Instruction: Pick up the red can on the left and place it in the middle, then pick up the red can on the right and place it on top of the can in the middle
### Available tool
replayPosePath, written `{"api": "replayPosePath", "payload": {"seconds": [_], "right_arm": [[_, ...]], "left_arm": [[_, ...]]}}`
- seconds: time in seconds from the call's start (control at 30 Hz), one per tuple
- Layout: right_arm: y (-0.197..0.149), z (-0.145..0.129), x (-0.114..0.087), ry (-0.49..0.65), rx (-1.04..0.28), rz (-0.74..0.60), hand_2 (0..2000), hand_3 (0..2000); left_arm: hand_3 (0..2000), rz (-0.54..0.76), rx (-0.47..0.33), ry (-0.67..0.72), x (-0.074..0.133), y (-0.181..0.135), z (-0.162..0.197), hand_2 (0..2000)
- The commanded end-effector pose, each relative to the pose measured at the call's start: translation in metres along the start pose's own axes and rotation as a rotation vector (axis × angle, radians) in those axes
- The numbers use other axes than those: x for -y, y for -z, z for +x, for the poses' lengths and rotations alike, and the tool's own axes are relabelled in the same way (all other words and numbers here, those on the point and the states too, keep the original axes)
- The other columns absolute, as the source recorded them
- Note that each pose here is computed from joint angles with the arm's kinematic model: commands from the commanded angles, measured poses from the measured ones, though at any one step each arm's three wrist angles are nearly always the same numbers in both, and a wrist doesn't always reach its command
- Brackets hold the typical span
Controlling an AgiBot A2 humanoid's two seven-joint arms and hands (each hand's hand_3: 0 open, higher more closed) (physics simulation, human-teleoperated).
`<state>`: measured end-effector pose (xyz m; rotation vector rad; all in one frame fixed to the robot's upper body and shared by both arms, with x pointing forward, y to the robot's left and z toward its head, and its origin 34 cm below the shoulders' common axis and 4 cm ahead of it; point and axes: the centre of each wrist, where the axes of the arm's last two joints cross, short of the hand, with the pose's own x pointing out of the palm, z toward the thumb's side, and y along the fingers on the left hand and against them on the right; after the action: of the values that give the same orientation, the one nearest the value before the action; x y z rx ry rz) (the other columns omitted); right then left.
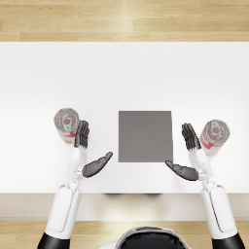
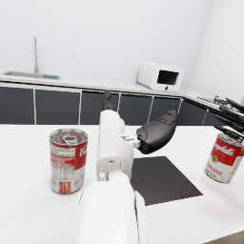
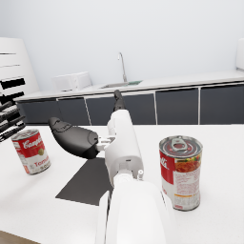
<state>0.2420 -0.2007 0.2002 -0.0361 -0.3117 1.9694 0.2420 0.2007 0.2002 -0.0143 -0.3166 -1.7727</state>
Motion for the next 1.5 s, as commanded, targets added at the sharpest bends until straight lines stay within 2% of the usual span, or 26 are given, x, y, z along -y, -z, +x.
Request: {"api": "replayPosePath", "payload": {"seconds": [0.03, 0.7, 0.73, 0.87, 0.9, 1.13, 1.2, 1.33, 1.5], "right_arm": [[0.000, 0.000, 0.000, 0.000, 0.000, 0.000, 0, 0], [0.000, 0.000, 0.000, 0.000, 0.000, 0.000, 0, 0], [0.007, 0.004, 0.001, -0.017, 0.008, 0.027, 0, 0], [-0.009, 0.007, 0.005, 0.058, 0.019, -0.118, 0, 0], [-0.016, 0.003, 0.004, 0.085, -0.030, -0.156, 0, 0], [-0.047, -0.028, -0.014, 0.293, -0.378, -0.266, 0, 0], [-0.049, -0.033, -0.020, 0.332, -0.438, -0.267, 0, 0], [-0.051, -0.047, -0.028, 0.410, -0.484, -0.257, 0, 0], [-0.023, -0.061, -0.034, 0.459, -0.462, -0.140, 0, 0]], "left_arm": [[0, 0.000, 0.000, 0.000, 0.000, 0.000, 0.000, 0], [0, 0.000, 0.000, 0.000, 0.000, 0.000, 0.000, 0], [0, -0.028, 0.002, 0.017, 0.000, 0.007, 0.004, 0], [0, 0.118, 0.012, 0.049, -0.007, -0.008, -0.003, 0], [0, 0.154, 0.014, 0.031, -0.012, -0.015, -0.008, 0], [0, 0.251, -0.291, -0.119, -0.025, -0.034, -0.039, 0], [0, 0.254, -0.344, -0.162, -0.026, -0.036, -0.048, 0], [0, 0.223, -0.375, -0.227, -0.027, -0.031, -0.065, 0], [0, 0.083, -0.359, -0.278, -0.029, 0.003, -0.083, 0]]}}
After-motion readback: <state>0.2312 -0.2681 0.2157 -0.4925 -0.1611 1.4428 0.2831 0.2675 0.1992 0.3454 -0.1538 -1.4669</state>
